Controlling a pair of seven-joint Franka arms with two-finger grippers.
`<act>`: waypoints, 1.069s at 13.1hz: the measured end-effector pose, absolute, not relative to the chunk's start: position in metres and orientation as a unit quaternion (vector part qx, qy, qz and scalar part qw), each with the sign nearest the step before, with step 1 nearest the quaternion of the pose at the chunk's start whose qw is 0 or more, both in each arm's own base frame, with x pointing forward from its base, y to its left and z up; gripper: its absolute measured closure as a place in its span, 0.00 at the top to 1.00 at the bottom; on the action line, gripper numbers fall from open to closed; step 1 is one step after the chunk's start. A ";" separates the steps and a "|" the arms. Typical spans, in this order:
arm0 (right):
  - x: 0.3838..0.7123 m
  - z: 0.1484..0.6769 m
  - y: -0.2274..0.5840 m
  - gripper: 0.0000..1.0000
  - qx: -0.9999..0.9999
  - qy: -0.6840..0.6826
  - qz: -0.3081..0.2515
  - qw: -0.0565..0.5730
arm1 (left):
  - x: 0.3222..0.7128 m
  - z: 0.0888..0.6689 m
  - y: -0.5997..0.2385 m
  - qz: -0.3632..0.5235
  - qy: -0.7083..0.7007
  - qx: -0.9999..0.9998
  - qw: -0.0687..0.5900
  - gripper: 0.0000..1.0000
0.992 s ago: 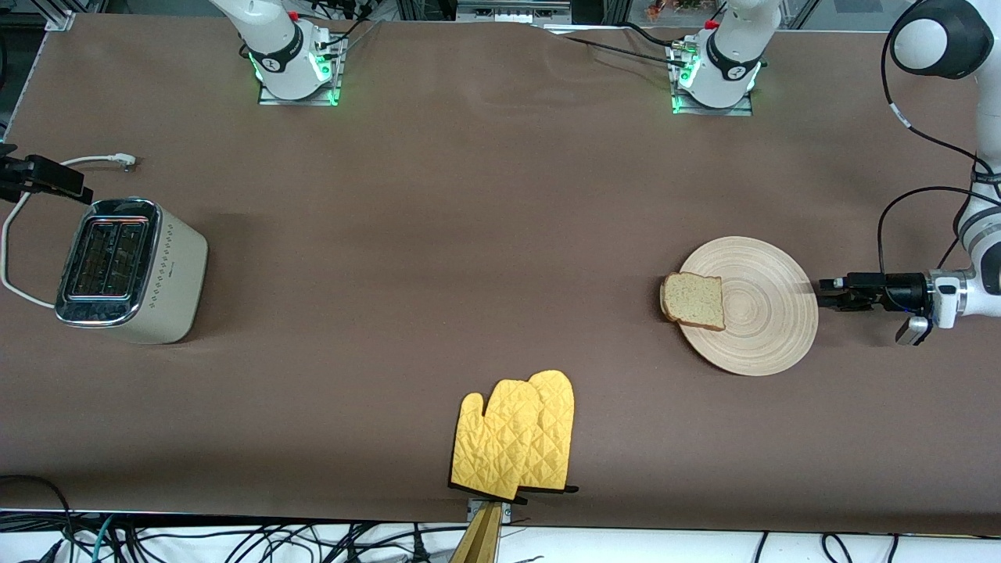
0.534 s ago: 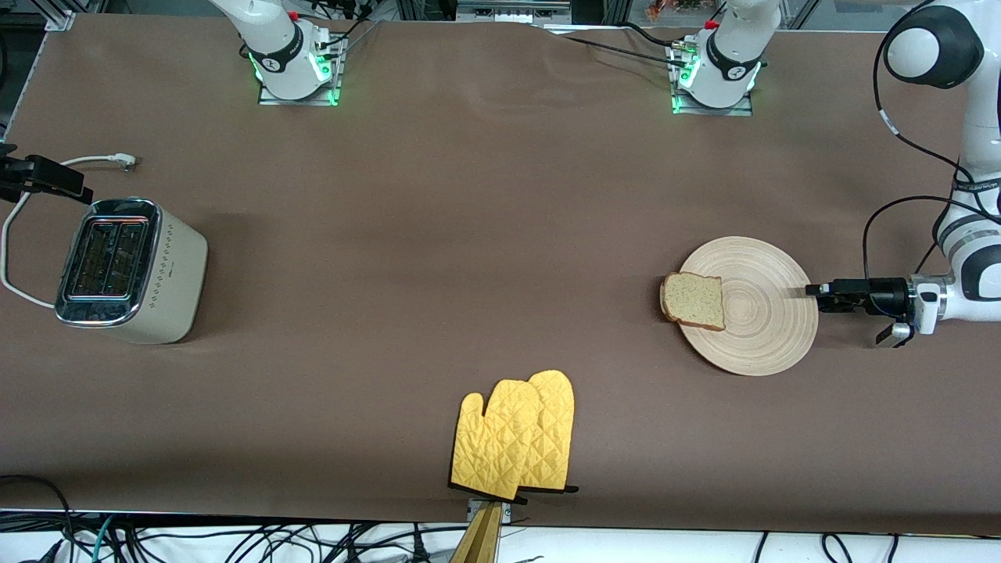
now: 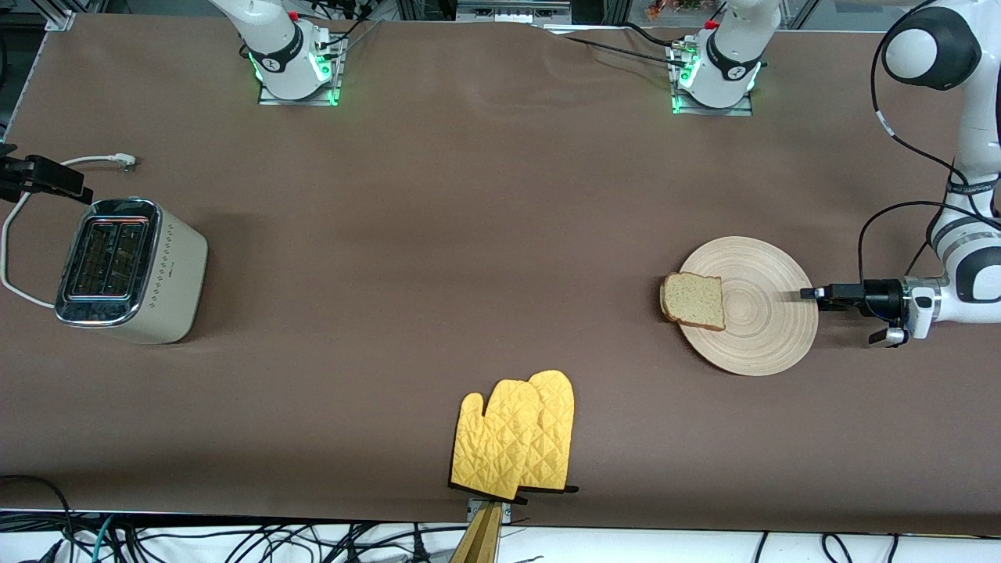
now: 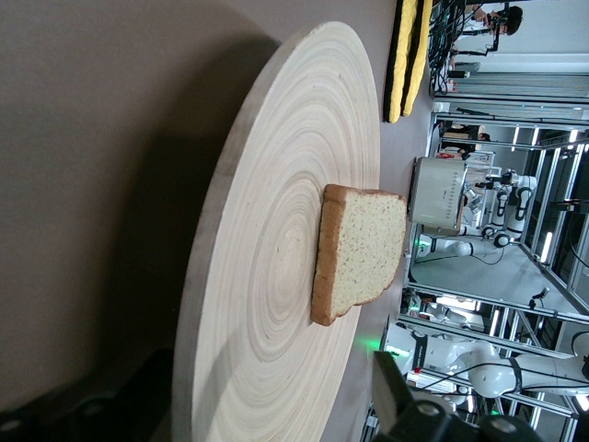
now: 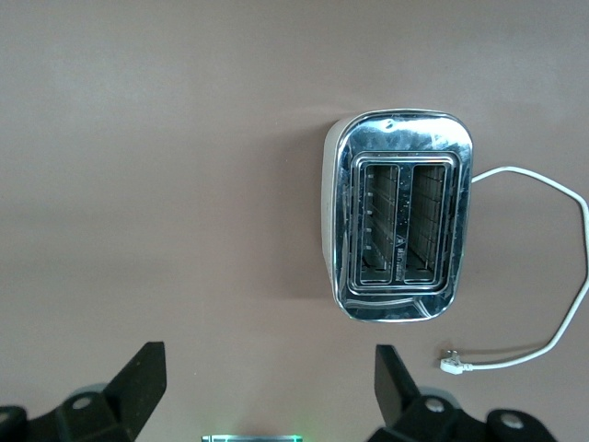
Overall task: Move plate and put bread in toaster
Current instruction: 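Push the wooden plate with the left gripper toward the toaster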
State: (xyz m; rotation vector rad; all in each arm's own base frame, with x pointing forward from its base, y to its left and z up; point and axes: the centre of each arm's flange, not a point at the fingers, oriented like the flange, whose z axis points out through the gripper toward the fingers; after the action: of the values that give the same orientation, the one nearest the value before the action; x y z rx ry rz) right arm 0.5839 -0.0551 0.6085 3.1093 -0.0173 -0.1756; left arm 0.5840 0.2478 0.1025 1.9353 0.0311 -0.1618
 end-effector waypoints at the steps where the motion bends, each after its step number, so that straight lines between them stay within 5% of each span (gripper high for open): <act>1: 0.584 0.608 -0.055 1.00 0.998 -0.006 -0.056 0.014 | 0.584 0.100 0.245 -0.070 0.014 0.821 0.566 0.83; 4: 0.584 0.608 -0.055 1.00 0.998 -0.006 -0.056 0.014 | 0.584 0.099 0.246 -0.069 0.016 0.823 0.564 0.76; 8: 0.584 0.608 -0.055 1.00 0.998 -0.006 -0.056 0.014 | 0.580 0.087 0.244 -0.072 0.022 0.822 0.565 0.39; 14: 0.584 0.608 -0.055 1.00 0.998 -0.006 -0.056 0.014 | 0.581 0.086 0.246 -0.070 0.025 0.824 0.561 0.10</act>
State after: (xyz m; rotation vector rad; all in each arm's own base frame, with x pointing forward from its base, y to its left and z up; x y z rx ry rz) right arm 0.5839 -0.0552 0.6084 3.1092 -0.0176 -0.1755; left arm 0.5806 0.2460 0.0861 1.9421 0.0590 -0.1651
